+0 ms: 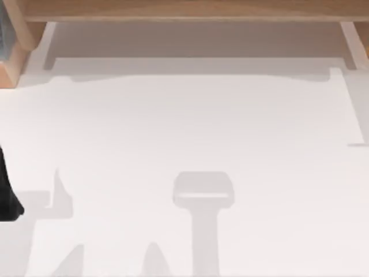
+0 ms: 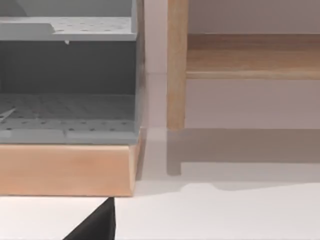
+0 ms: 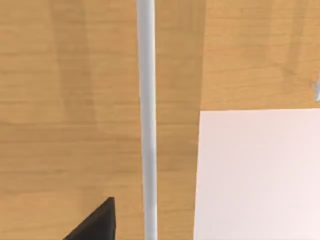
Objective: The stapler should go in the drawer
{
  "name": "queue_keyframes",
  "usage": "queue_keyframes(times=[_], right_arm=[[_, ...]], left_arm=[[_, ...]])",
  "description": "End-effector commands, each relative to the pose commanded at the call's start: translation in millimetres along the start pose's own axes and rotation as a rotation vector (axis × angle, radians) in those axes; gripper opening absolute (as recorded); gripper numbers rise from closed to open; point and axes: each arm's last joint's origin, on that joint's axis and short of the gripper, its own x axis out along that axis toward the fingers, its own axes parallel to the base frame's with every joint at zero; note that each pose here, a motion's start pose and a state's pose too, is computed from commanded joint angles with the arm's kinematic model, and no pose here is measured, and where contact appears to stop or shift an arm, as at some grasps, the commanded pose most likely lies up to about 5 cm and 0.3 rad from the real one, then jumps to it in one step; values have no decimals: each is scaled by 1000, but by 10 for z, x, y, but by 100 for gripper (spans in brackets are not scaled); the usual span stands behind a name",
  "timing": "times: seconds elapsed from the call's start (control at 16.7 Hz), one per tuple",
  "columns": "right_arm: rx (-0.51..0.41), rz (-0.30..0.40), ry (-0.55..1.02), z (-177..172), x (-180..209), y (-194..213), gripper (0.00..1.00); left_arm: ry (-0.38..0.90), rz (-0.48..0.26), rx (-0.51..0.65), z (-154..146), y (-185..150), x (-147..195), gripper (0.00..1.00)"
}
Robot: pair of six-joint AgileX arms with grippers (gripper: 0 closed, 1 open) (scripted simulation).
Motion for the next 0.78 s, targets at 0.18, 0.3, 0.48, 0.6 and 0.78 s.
queue_keyframes(times=[0.18, 0.3, 0.48, 0.6, 0.78], right_arm=[[-9, 31, -78, 190, -3, 201, 100], [-9, 38, -91, 222, -2, 236, 100], [-9, 38, -91, 222, -2, 236, 100], [-9, 37, -87, 212, 10, 230, 100], [-9, 38, -91, 231, 153, 241, 100]], left_arm=[[0, 0, 0, 0, 0, 0, 100], [0, 0, 0, 0, 0, 0, 100], [0, 0, 0, 0, 0, 0, 100], [0, 0, 0, 0, 0, 0, 100], [0, 0, 0, 0, 0, 0, 100]])
